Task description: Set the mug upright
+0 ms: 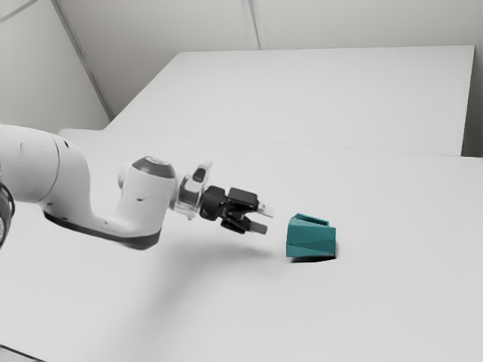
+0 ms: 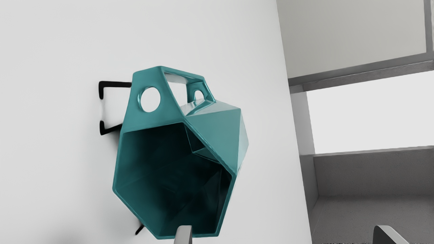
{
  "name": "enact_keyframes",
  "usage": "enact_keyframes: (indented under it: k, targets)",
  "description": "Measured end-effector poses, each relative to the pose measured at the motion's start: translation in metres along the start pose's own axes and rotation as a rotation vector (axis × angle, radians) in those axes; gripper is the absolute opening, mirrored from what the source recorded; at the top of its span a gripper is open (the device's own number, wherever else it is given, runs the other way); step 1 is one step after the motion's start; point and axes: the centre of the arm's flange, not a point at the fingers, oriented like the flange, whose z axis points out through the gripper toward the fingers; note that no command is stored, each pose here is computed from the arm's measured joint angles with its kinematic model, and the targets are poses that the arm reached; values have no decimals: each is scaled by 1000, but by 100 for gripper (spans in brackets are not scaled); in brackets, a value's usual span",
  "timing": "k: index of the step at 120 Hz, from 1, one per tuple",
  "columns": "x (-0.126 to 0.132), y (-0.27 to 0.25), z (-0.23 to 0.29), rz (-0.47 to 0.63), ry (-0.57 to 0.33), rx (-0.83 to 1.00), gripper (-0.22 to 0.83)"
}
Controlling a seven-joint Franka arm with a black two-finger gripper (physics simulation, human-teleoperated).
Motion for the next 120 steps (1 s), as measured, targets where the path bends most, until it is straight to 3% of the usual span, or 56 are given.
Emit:
enact_keyframes:
  k: [61,120]
  targets:
    - [-15,-25,46,119,23,-58,59]
    - [-11,-24,72,226,38,-80,59]
